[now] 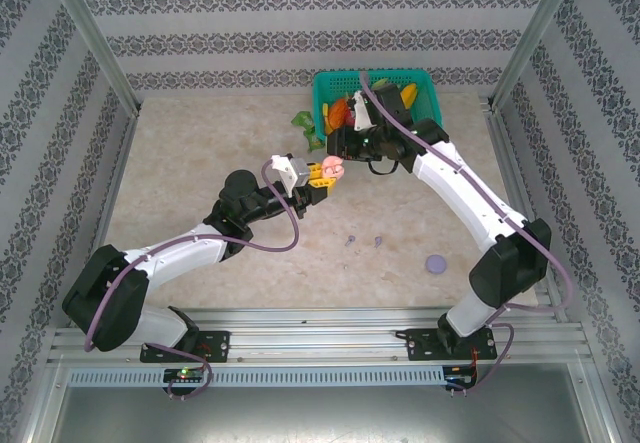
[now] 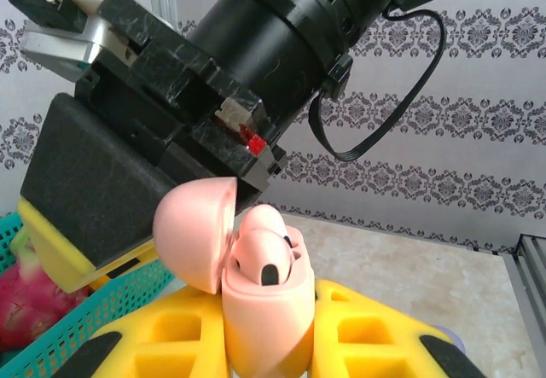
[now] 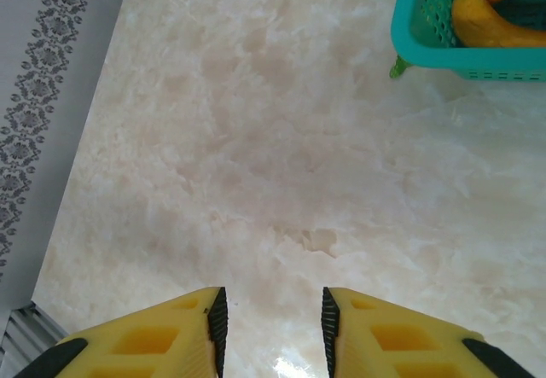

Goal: Insert the wireless bluetooth earbuds into the charging case

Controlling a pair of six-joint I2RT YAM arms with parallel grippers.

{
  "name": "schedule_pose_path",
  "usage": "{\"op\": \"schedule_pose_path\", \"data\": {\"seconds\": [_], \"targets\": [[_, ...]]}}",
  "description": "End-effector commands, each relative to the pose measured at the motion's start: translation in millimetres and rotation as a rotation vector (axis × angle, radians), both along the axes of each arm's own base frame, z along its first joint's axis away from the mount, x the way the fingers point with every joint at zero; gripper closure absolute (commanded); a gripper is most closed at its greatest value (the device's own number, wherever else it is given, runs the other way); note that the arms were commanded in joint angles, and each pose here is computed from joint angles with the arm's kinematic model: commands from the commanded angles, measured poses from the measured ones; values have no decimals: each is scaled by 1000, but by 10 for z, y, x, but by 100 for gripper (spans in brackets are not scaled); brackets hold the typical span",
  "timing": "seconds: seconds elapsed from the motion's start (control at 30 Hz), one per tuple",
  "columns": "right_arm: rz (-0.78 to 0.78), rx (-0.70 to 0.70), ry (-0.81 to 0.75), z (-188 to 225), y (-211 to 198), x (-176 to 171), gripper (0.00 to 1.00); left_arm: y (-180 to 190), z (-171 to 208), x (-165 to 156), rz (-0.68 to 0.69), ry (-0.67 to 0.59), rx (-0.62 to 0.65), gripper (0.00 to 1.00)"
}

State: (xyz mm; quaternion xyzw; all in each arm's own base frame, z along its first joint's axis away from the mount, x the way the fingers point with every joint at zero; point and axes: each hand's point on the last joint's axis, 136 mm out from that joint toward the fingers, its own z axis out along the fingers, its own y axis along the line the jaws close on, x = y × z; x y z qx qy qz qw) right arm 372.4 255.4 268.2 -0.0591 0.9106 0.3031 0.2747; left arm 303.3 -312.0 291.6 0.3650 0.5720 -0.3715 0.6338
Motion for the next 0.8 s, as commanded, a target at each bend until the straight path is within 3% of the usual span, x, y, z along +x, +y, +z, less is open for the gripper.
{"op": "schedule_pose_path", "data": {"seconds": [0.0, 0.2, 0.37, 0.67, 0.77], "targets": [[46, 9, -23, 105, -19, -269, 64, -46, 60, 2, -4, -28, -2, 100], [1, 9, -51, 154, -180, -416, 64, -61, 23, 77, 12, -5, -10, 100], [-208, -45, -65, 86, -677, -256, 55, 17, -142, 234, 89, 103, -25, 100], [-564, -120, 103, -746, -1765, -493, 45, 587, -1036, 848, 392, 667, -7, 100], [-673, -167, 173, -1039, -2118, -686, 43, 744, -1301, 979, 401, 847, -8, 100]]}}
